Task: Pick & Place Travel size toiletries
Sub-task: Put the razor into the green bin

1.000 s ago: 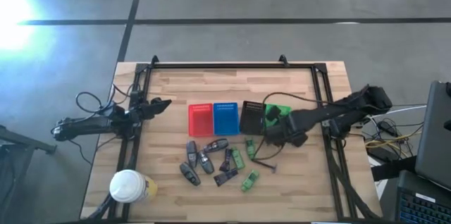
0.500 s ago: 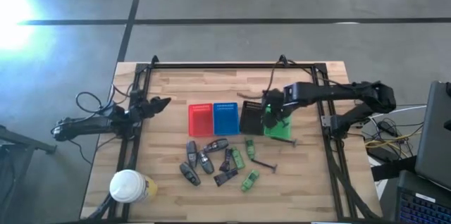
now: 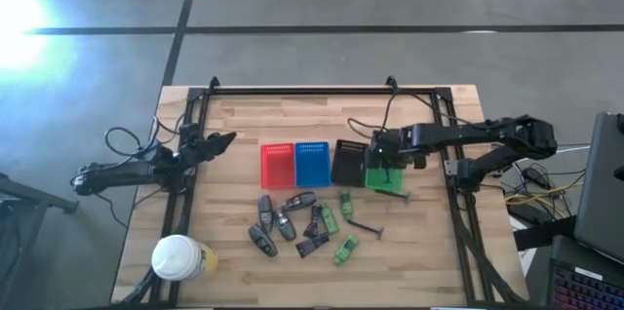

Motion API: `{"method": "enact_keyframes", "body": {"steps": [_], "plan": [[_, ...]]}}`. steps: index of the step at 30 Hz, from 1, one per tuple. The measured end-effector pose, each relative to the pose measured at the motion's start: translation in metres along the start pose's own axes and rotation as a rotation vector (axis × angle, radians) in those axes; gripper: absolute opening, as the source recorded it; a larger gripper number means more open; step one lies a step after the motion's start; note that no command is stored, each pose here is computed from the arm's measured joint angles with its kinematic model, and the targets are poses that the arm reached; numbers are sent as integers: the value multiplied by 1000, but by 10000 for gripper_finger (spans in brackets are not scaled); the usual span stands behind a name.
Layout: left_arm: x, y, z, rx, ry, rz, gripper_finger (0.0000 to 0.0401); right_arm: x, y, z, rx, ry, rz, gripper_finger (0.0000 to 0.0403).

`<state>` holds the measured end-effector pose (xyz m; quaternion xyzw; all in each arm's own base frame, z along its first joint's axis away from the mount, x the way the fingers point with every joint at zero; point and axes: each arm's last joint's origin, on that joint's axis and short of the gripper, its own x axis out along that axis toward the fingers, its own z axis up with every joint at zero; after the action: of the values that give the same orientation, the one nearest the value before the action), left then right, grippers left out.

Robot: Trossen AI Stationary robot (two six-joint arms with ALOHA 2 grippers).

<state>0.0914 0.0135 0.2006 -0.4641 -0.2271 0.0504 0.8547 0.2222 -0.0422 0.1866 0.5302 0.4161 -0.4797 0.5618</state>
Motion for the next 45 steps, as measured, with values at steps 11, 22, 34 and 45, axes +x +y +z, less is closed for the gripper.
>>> {"method": "enact_keyframes", "body": {"steps": [11,22,34,45], "plan": [[0,0,0,1,4,-1,266,11,15,-1,-60,44,-29,59],[0,0,0,1,3,-1,266,-1,26,-8,-227,26,2,181],[0,1,-1,4,8,7,266,-36,27,-35,-477,11,-105,261],[0,1,-1,5,11,11,266,-43,-2,-134,-908,161,-47,253]]}}
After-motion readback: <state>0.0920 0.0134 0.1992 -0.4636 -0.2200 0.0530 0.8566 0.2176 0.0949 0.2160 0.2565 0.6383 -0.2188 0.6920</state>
